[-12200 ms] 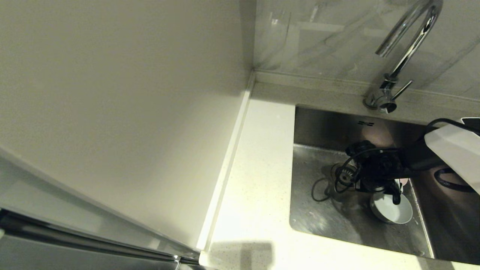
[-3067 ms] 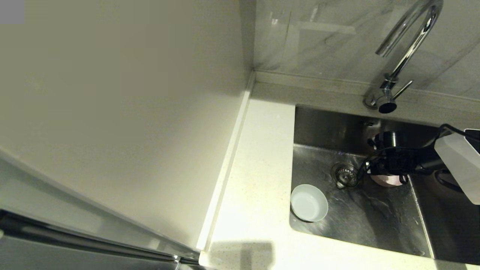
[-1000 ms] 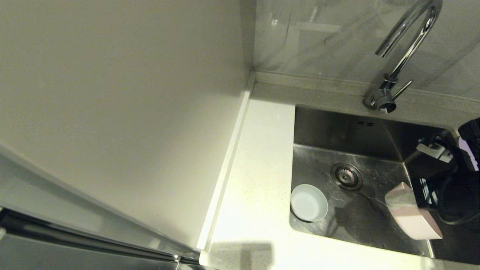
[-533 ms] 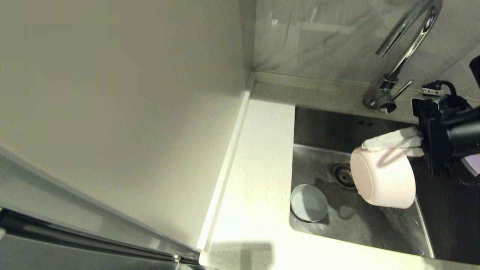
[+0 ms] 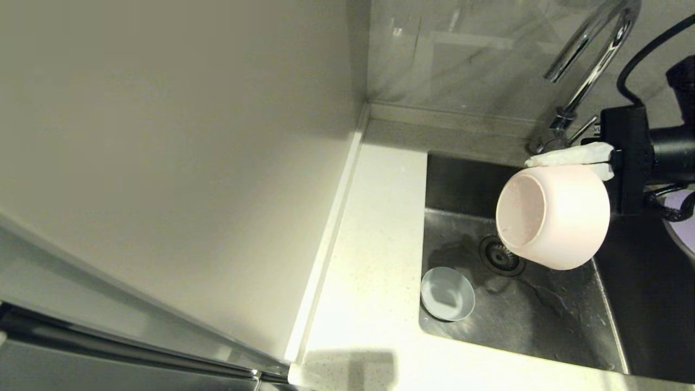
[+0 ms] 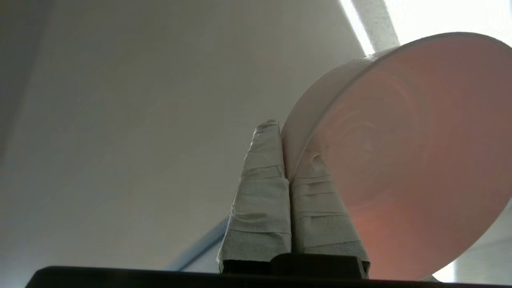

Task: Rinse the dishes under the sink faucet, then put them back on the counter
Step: Put a bowl back to the table from the sink

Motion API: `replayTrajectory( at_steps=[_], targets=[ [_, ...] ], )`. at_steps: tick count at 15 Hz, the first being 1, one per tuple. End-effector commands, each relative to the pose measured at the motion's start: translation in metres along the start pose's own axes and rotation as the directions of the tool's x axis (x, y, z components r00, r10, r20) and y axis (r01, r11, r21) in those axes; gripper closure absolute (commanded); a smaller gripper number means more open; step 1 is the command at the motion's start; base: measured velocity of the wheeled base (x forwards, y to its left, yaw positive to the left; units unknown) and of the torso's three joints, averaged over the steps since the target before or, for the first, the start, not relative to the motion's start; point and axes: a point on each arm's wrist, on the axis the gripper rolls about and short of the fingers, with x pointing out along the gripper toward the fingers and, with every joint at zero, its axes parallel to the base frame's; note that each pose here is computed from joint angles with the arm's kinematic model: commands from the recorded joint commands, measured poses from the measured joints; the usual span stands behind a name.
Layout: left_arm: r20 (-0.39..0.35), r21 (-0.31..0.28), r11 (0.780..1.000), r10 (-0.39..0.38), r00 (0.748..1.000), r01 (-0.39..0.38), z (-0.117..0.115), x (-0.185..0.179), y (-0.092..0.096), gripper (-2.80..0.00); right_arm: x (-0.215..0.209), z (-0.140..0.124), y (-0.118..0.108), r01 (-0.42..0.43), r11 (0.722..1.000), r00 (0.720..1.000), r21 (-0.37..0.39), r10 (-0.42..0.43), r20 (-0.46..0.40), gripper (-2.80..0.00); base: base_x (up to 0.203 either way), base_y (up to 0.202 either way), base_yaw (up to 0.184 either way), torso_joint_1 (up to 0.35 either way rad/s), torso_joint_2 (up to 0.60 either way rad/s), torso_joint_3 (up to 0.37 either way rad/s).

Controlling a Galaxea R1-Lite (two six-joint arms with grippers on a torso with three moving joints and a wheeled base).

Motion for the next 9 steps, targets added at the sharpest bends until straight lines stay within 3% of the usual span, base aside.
replayTrajectory(
  at_steps=[1,3,4,7,9],
  targets=[
    [-0.003,0.000,1.000,0.000,1.000,0.000,-0.001,0.000,0.000,0.00,0.011,0.021,-0.030,0.032,0.995,0.999,0.096,-0.030,-0.021,0.00,0.000,0.000,0.000,0.000,0.00,0.000],
    [-0.003,0.000,1.000,0.000,1.000,0.000,-0.001,0.000,0.000,0.00,0.011,0.029,-0.039,0.019,0.998,1.000,0.061,-0.019,-0.005,0.00,0.000,0.000,0.000,0.000,0.00,0.000],
    [-0.003,0.000,1.000,0.000,1.000,0.000,-0.001,0.000,0.000,0.00,0.007,0.030,-0.031,0.004,1.000,1.000,0.030,-0.004,0.007,0.00,0.000,0.000,0.000,0.000,0.00,0.000],
    [-0.003,0.000,1.000,0.000,1.000,0.000,-0.001,0.000,0.000,0.00,-0.010,0.021,0.029,-0.075,0.981,0.995,-0.177,0.084,0.046,0.00,0.000,0.000,0.000,0.000,0.00,0.000],
    [-0.003,0.000,1.000,0.000,1.000,0.000,-0.001,0.000,0.000,0.00,-0.014,0.019,0.038,-0.086,0.974,0.994,-0.211,0.100,0.053,0.00,0.000,0.000,0.000,0.000,0.00,0.000]
  ],
)
